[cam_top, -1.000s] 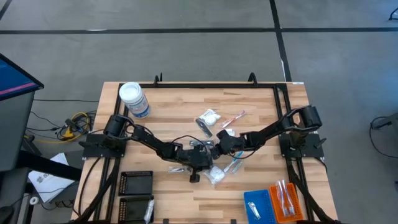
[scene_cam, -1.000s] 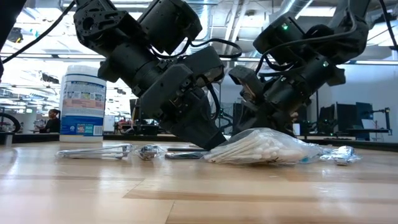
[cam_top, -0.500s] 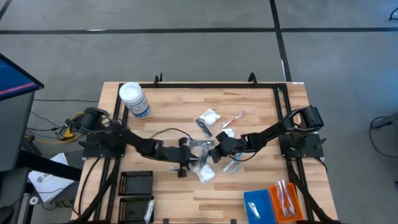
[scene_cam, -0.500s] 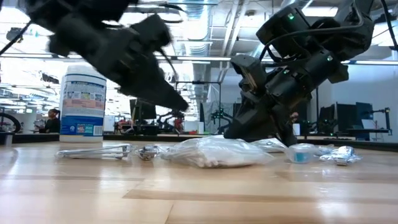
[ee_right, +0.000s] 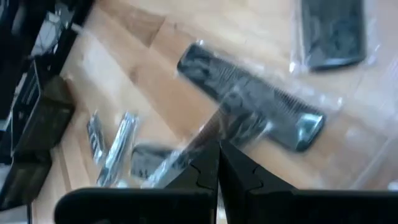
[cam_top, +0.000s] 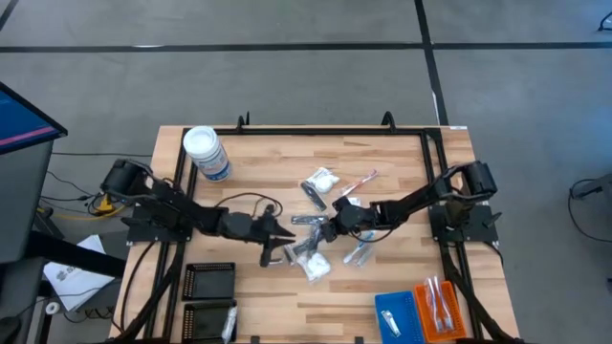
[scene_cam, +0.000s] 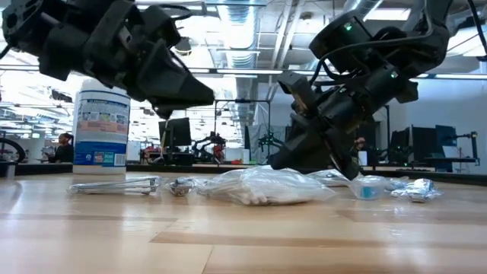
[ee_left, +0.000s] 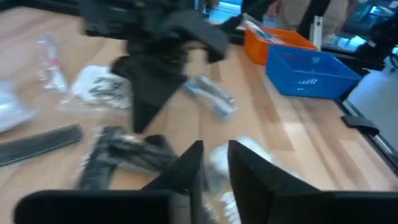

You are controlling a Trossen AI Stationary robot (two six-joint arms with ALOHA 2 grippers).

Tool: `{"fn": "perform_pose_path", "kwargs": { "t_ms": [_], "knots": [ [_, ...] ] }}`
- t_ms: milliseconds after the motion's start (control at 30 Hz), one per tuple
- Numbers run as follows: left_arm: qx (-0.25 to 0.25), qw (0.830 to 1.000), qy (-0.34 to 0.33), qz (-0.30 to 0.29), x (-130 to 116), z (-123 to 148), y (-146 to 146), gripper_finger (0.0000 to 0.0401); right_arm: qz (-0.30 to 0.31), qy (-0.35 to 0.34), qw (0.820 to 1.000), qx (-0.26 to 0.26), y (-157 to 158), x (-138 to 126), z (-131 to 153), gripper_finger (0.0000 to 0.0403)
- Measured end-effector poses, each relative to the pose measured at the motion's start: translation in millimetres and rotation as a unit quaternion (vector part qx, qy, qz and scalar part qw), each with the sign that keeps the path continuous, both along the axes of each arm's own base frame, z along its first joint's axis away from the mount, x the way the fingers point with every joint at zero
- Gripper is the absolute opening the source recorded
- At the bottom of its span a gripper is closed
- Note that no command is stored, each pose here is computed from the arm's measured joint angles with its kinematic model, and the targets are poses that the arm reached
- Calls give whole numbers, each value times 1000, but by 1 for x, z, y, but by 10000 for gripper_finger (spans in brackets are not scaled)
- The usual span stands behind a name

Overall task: Pick & Place Travel size toiletries
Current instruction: Put the black comb into the top black bin

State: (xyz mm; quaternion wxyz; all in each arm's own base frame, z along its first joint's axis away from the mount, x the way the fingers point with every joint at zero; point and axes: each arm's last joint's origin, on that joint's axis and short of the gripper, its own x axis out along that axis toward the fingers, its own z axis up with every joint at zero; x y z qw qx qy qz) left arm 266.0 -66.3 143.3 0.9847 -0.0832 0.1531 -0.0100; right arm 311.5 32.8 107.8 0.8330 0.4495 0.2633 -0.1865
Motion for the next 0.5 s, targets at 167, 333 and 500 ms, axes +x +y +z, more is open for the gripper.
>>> {"fn": "perform_pose_path", "kwargs": {
  "t_ms": [167, 333, 500],
  "knots": [
    [-2, 998, 45, -35, 30, -24, -10, 6, -7, 2, 1000, -2, -5, 0, 0, 0],
    [-32, 992, 95, -74, 57, -53, -19, 3, -2, 19, 1000, -1, -4, -2, -2, 0],
    [-35, 980, 185, -62, 71, -66, -17, 1, -3, 71, 997, 16, 3, -9, -10, 0]
  ]
}}
